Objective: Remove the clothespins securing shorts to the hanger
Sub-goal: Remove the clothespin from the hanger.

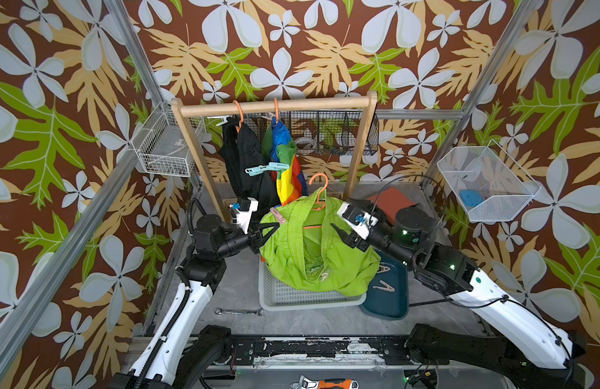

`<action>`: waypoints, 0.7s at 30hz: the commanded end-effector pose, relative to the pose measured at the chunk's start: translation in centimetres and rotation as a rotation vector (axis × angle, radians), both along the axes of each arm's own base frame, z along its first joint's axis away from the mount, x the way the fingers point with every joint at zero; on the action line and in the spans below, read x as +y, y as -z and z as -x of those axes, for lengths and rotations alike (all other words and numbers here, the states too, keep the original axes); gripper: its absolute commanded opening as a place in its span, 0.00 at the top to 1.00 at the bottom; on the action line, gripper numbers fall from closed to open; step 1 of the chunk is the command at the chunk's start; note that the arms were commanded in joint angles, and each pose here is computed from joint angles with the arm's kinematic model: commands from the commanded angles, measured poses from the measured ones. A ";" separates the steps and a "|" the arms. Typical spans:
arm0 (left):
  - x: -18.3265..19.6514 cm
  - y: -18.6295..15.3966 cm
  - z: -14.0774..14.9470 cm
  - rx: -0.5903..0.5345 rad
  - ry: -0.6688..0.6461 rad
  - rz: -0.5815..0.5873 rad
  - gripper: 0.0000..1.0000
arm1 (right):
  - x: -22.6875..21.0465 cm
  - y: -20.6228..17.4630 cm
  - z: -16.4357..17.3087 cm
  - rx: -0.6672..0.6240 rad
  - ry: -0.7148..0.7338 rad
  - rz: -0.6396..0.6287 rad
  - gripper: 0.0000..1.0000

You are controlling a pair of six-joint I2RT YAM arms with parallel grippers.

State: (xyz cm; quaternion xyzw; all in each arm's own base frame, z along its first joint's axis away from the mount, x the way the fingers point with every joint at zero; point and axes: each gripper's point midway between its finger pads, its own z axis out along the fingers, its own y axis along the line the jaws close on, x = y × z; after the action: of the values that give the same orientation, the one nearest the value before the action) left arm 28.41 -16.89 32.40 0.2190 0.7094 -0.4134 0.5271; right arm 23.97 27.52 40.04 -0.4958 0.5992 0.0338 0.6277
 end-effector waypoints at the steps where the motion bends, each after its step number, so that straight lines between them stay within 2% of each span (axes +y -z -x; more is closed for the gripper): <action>1: 0.0 -1.5 -0.3 -0.033 -0.001 0.025 1.00 | 0.7 -0.4 -0.8 -0.190 0.104 0.132 0.25; 7: 0.1 -0.8 -0.3 -0.002 -0.016 0.014 1.00 | 3.4 -1.6 -0.7 -0.417 0.117 0.153 0.26; 9: 0.1 -0.5 -0.3 0.008 -0.023 0.004 1.00 | 4.4 -2.2 -0.6 -0.454 0.087 0.144 0.26; 14: 0.3 -0.3 -0.6 0.022 -0.046 -0.010 1.00 | 7.3 -2.7 -0.8 -0.459 0.014 0.174 0.27; 21: 0.2 -0.2 -1.0 0.039 -0.048 -0.009 1.00 | 10.1 -1.3 -0.9 -0.368 -0.067 0.251 0.27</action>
State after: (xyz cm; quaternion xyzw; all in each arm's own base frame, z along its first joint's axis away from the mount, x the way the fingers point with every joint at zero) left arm 29.05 -16.82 31.80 0.1957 0.7335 -0.4081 0.5071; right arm 25.13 37.18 41.96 -0.5710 0.4511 -0.1233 0.6747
